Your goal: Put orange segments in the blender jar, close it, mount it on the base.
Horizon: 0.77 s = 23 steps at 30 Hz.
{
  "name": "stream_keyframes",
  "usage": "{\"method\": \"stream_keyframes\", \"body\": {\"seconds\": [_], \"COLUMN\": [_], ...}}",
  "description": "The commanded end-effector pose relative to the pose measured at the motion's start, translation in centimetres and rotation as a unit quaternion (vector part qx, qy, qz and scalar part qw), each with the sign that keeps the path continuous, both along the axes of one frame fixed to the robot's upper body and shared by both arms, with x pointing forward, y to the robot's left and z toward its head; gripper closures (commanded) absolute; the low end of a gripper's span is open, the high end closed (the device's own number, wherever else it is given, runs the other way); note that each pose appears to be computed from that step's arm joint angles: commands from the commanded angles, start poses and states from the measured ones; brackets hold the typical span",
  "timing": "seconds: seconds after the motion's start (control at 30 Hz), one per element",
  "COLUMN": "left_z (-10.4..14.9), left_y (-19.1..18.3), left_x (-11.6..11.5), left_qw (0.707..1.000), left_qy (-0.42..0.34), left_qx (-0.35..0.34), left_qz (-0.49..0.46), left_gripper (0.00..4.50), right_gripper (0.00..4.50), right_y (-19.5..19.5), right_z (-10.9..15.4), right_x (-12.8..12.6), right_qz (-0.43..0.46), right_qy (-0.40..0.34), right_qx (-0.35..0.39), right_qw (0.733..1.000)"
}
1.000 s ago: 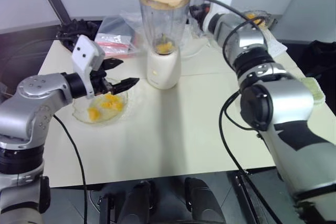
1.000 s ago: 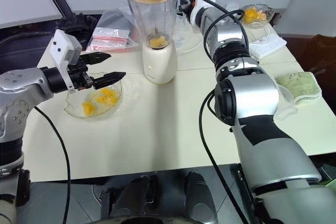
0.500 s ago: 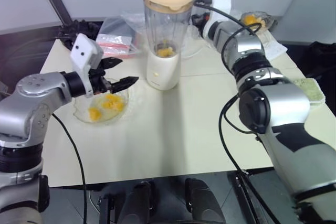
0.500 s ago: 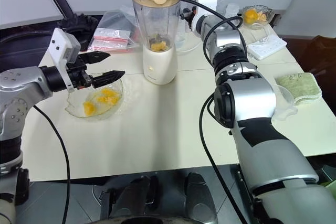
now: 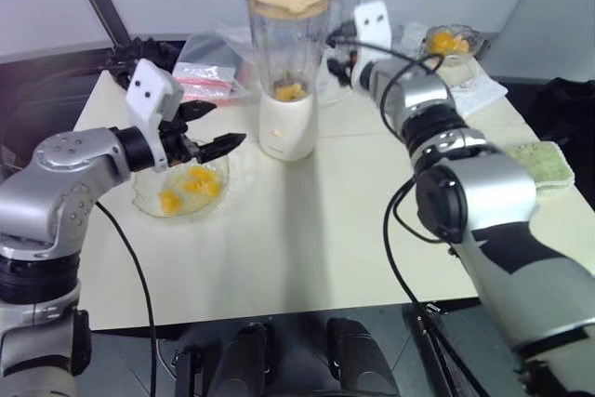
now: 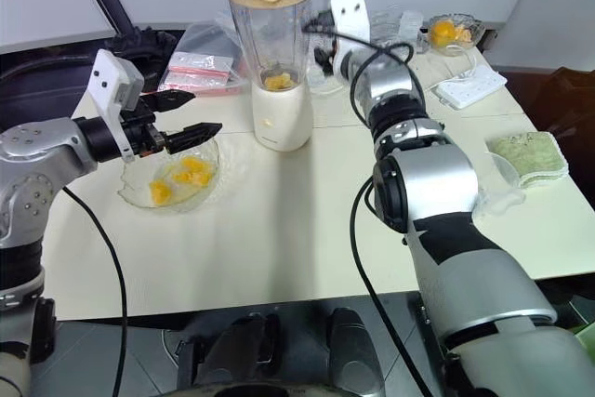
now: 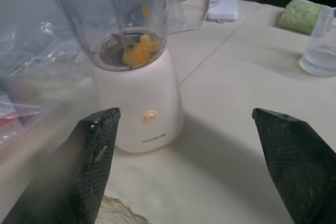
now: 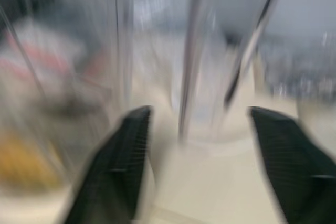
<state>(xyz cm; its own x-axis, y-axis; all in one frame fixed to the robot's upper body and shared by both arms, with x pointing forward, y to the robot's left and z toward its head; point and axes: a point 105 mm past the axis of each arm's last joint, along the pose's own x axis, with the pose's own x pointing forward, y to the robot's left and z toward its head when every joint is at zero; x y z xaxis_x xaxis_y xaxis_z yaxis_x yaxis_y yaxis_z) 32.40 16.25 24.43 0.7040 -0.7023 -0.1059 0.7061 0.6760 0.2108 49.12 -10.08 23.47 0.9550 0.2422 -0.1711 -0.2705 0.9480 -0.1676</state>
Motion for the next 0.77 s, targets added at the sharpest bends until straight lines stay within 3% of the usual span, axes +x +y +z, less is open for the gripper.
{"method": "stream_keyframes", "body": {"seconds": [0.03, 0.3, 0.5, 0.6, 0.7, 0.77], "left_z": [1.5, 0.5, -1.0, -2.6, -3.8, -4.4], "left_y": [-0.5, -0.6, -1.1, -1.4, -1.5, -1.6], "left_x": [-0.4, -0.3, -0.4, -0.7, -0.9, -0.8], "left_qw": [0.999, 1.0, 1.0, 1.0, 0.999, 0.998], "left_qy": [-0.029, -0.023, -0.004, 0.012, 0.022, 0.027], "left_qx": [-0.011, -0.004, -0.024, -0.029, -0.039, -0.053], "left_qz": [-0.016, -0.013, -0.008, 0.001, 0.008, 0.012], "left_gripper": [0.28, 0.28, 0.28, 0.28, 0.28, 0.28], "right_gripper": [0.05, 0.05, 0.05, 0.05, 0.05, 0.05], "right_y": [-0.3, -1.0, -1.5, -1.6, -2.1, -1.5], "right_z": [2.8, 1.8, -1.3, -3.8, -6.0, -6.4], "right_x": [0.2, 0.2, -0.5, -3.5, -8.4, -11.4], "right_qz": [-0.007, -0.012, 0.003, 0.038, 0.063, 0.094], "right_qy": [-0.05, -0.054, -0.035, -0.021, -0.005, 0.001], "right_qx": [-0.022, -0.038, -0.032, -0.014, 0.0, 0.049], "right_qw": [0.998, 0.998, 0.999, 0.999, 0.998, 0.994]}}
